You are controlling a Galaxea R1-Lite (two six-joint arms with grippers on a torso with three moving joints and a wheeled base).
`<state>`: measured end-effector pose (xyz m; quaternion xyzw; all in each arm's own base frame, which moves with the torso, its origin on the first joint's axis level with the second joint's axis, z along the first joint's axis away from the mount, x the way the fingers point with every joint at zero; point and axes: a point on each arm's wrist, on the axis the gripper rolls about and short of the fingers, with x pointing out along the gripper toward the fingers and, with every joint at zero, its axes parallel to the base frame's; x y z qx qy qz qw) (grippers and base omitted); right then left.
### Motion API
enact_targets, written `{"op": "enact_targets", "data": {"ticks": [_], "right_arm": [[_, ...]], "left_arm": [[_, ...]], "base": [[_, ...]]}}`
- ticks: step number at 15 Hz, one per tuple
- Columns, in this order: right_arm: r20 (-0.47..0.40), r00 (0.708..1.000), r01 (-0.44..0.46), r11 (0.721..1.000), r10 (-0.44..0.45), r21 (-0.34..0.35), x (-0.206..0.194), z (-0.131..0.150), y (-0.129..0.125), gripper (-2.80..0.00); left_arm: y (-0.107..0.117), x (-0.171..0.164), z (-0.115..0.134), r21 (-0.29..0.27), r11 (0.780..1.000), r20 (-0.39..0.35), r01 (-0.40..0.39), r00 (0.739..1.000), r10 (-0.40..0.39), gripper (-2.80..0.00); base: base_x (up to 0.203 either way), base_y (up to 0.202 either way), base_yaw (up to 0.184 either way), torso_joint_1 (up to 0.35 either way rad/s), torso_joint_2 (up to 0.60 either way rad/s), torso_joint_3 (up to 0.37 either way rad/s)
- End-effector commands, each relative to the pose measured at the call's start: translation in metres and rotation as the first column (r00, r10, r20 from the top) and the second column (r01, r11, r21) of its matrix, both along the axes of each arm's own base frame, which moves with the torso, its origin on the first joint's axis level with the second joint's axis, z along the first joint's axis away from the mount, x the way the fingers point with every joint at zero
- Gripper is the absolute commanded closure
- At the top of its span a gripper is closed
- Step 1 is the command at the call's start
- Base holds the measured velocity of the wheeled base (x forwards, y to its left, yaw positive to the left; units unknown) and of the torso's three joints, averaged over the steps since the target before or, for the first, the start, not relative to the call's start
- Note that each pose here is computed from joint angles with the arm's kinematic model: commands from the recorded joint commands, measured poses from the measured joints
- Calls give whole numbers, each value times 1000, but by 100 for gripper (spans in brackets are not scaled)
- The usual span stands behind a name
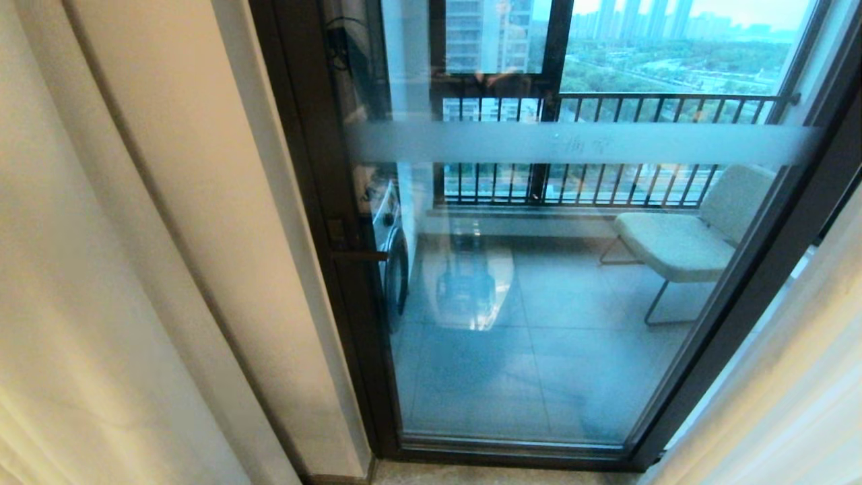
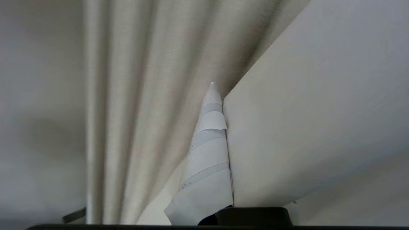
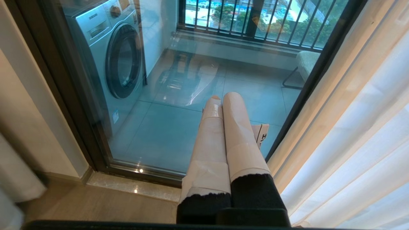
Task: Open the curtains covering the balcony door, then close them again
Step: Pull the inner curtains open on both sides
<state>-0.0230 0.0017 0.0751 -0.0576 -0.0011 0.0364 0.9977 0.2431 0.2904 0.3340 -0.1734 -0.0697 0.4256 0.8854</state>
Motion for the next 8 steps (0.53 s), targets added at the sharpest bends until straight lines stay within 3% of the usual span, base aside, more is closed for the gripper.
{"op": "enact_targets", "data": {"ticks": [1,8], "right_arm": [[-1,1000,-1,1000,1,-1,0,0,0,0],[-1,1000,-1,1000,1,-1,0,0,0,0]], "left_arm": [[13,23,-14,-12,1000,-7,23,1000,-23,0],[3,61,-29,-29,994,-22,105,994,-106,0]], "base": [[0,0,0,0,0,0],[0,0,0,0,0,0]]}}
